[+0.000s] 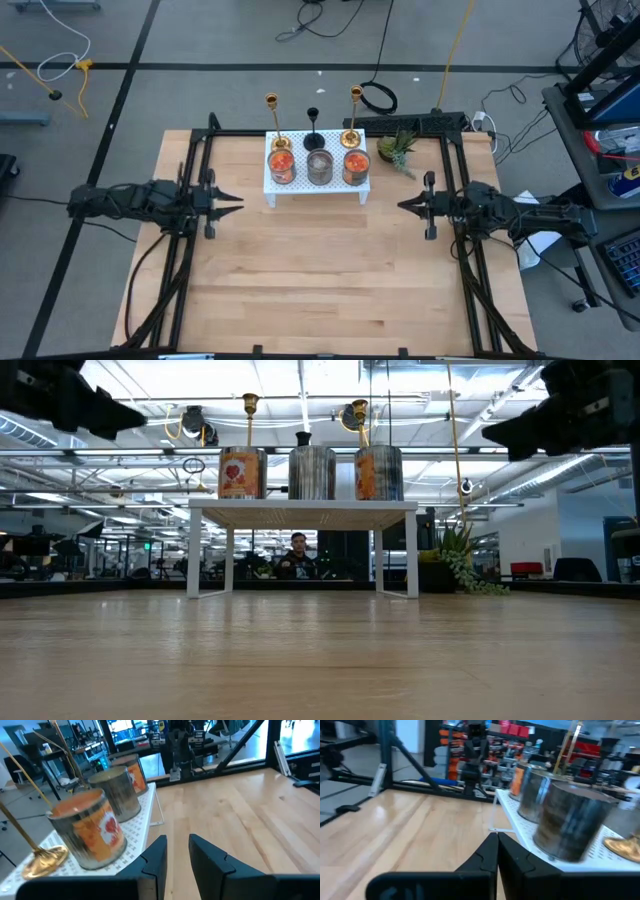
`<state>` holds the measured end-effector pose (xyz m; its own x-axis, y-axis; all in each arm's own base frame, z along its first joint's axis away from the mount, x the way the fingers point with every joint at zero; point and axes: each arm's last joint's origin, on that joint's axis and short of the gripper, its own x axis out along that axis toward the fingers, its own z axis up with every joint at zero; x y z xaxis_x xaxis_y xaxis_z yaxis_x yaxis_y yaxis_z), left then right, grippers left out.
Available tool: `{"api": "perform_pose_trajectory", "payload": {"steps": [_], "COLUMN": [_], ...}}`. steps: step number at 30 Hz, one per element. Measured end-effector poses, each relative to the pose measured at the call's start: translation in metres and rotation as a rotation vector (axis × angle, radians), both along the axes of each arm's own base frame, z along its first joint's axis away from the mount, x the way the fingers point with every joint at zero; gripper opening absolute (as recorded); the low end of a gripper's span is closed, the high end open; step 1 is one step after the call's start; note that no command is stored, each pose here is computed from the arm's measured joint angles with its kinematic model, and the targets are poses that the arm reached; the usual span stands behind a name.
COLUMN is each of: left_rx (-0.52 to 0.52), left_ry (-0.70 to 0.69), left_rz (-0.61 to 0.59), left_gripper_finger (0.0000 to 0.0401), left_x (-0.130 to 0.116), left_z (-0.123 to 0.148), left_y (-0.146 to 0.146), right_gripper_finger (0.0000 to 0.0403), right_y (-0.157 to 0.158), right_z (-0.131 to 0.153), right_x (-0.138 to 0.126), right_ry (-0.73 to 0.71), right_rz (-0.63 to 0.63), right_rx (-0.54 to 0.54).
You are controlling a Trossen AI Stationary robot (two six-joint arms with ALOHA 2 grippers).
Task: Pick & Place candle stick holders
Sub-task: Return to Home Position
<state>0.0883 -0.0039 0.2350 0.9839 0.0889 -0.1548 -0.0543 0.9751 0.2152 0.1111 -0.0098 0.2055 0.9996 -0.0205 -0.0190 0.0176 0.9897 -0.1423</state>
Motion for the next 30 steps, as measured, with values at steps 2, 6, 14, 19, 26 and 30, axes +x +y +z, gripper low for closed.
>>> {"api": "perform_pose_trajectory", "payload": {"steps": [2, 6, 14, 19, 26, 30], "left_rx": [-0.006, 0.014, 0.000, -0.010, -0.056, -0.059], "left_ry": [-0.012, -0.047, -0.110, -0.149, -0.144, -0.143], "left_rz": [0.001, 0.004, 0.011, 0.015, 0.019, 0.019], "left_gripper_finger": [0.0088, 0.0088, 0.0088, 0.0088, 0.0088, 0.0088], "left_x": [0.004, 0.010, 0.018, 0.020, 0.020, 0.020], "left_z": [-0.008, -0.023, -0.052, -0.063, -0.067, -0.067], "left_y": [0.000, -0.001, -0.002, -0.002, -0.002, -0.002], "right_gripper_finger": [0.0001, 0.0001, 0.0001, 0.0002, 0.0002, 0.0002], "right_y": [-0.001, -0.002, -0.001, -0.001, -0.001, -0.001], "right_z": [-0.006, -0.012, -0.023, -0.033, -0.038, -0.039], "right_x": [-0.002, -0.005, -0.007, -0.006, -0.005, -0.005], "right_ry": [-0.004, -0.015, -0.014, 0.009, 0.011, 0.016], "right_rz": [-0.027, -0.070, -0.066, -0.067, -0.069, -0.069], "right_rx": [0.004, 0.018, 0.040, 0.080, 0.128, 0.156]}}
